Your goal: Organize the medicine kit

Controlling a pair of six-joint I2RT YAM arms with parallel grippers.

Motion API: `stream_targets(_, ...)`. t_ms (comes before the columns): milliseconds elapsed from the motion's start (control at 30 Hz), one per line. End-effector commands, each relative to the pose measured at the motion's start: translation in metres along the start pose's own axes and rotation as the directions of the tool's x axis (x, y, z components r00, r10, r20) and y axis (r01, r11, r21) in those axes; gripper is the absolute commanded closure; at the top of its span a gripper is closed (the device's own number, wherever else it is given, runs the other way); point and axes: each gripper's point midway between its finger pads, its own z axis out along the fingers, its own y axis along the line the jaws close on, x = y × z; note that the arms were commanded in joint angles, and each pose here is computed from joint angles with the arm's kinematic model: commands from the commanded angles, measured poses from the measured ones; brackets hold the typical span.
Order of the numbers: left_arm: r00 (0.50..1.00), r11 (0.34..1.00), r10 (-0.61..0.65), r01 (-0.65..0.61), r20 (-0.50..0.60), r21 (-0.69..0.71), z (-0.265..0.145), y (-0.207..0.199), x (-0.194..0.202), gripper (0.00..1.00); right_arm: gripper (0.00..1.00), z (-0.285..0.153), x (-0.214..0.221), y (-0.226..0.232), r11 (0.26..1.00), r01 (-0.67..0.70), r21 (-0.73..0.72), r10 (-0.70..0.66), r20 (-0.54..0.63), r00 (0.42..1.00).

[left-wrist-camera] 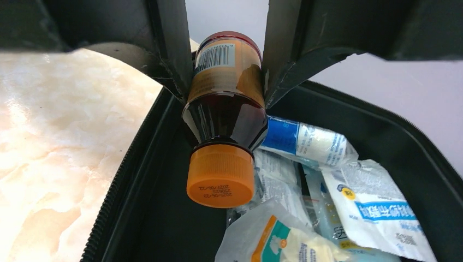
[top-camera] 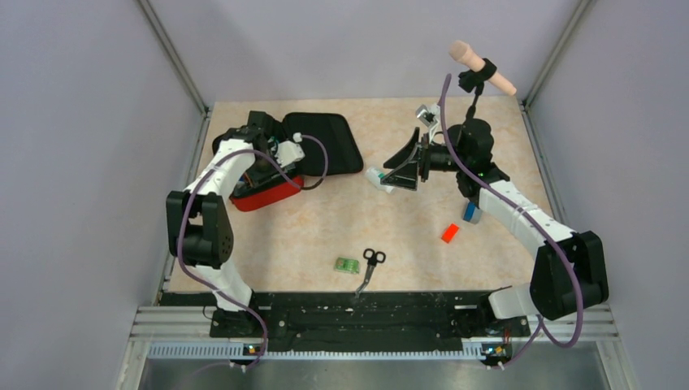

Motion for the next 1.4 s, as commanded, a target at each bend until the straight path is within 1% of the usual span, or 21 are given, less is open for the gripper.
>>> stream_targets(0, 0.996, 0.996, 0.087, -0.088, 0.015, 0.013, 0.012, 0.007, -0.002, 1.00, 0.06, -0.004, -0.007, 0.004, 0.998, 0.068, 0.017, -0.068, 0.019, 0.997)
stream_targets(133, 0.988, 0.987, 0.153, -0.153, 0.000, 0.053, 0.026, 0.005, 0.003, 0.98, 0.06, -0.004, -0.007, 0.002, 0.997, 0.068, 0.027, -0.069, 0.016, 0.998)
stream_targets(233, 0.987, 0.985, 0.158, -0.157, -0.005, 0.076, 0.037, 0.005, 0.003, 0.96, 0.06, -0.004, -0.005, 0.000, 0.997, 0.065, 0.032, -0.066, 0.010, 0.998)
stream_targets(300, 0.988, 0.984, 0.152, -0.151, -0.007, 0.093, 0.044, 0.004, 0.003, 0.93, 0.06, -0.005, -0.004, 0.000, 0.997, 0.068, 0.034, -0.068, 0.007, 0.998)
stream_targets(467, 0.993, 0.987, 0.116, -0.116, 0.003, 0.111, 0.055, 0.007, 0.003, 0.81, 0.06, -0.006, -0.002, -0.003, 0.996, 0.076, 0.048, -0.076, -0.002, 0.997)
stream_targets(633, 0.995, 0.992, 0.099, -0.098, -0.003, 0.081, 0.053, 0.014, 0.006, 0.72, 0.05, -0.005, 0.001, -0.008, 0.996, 0.072, 0.054, -0.072, -0.007, 0.997)
stream_targets(700, 0.996, 0.993, 0.092, -0.092, 0.002, 0.068, 0.049, 0.015, 0.006, 0.64, 0.05, -0.004, 0.004, -0.012, 0.995, 0.079, 0.060, -0.079, -0.013, 0.997)
stream_targets(733, 0.996, 0.995, 0.087, -0.087, 0.010, 0.050, 0.046, 0.018, 0.005, 0.58, 0.05, -0.004, 0.006, -0.016, 0.994, 0.082, 0.070, -0.081, -0.017, 0.997)
stream_targets(767, 0.996, 0.996, 0.083, -0.084, 0.014, 0.036, 0.043, 0.019, 0.005, 0.53, 0.05, -0.003, 0.008, -0.020, 0.993, 0.081, 0.080, -0.080, -0.021, 0.997)
stream_targets(800, 0.996, 0.996, 0.082, -0.082, 0.019, 0.025, 0.040, 0.020, 0.005, 0.52, 0.04, -0.003, 0.011, -0.025, 0.994, 0.075, 0.085, -0.073, -0.026, 0.997)
stream_targets(933, 0.998, 0.998, 0.058, -0.057, 0.015, -0.040, 0.020, 0.031, 0.008, 0.50, 0.04, -0.001, 0.017, -0.039, 0.990, 0.091, 0.111, -0.086, -0.055, 0.995)
stream_targets(1000, 0.998, 0.994, 0.037, -0.033, 0.045, -0.100, -0.003, 0.041, 0.008, 0.50, 0.04, -0.002, 0.023, -0.052, 0.984, 0.103, 0.147, -0.091, -0.083, 0.992)
stream_targets(1067, 0.995, 0.991, 0.017, -0.004, 0.099, -0.131, -0.021, 0.045, 0.004, 0.49, 0.04, -0.002, 0.028, -0.063, 0.979, 0.105, 0.176, -0.087, -0.107, 0.990)
stream_targets(1167, 0.984, 0.992, 0.002, 0.020, 0.179, -0.125, -0.042, 0.037, -0.002, 0.47, 0.04, -0.001, 0.034, -0.072, 0.978, 0.088, 0.187, -0.066, -0.123, 0.990)
stream_targets(1233, 0.974, 0.996, 0.010, 0.011, 0.226, -0.091, -0.047, 0.026, -0.006, 0.48, 0.04, 0.002, 0.033, -0.076, 0.980, 0.075, 0.186, -0.052, -0.127, 0.991)
stream_targets(1300, 0.971, 0.998, 0.019, -0.003, 0.240, -0.064, -0.046, 0.016, -0.006, 0.50, 0.04, 0.003, 0.032, -0.079, 0.980, 0.062, 0.187, -0.037, -0.131, 0.991)
stream_targets(1367, 0.974, 0.998, 0.022, -0.008, 0.227, -0.062, -0.038, 0.013, -0.003, 0.51, 0.04, 0.004, 0.030, -0.081, 0.980, 0.064, 0.186, -0.040, -0.131, 0.991)
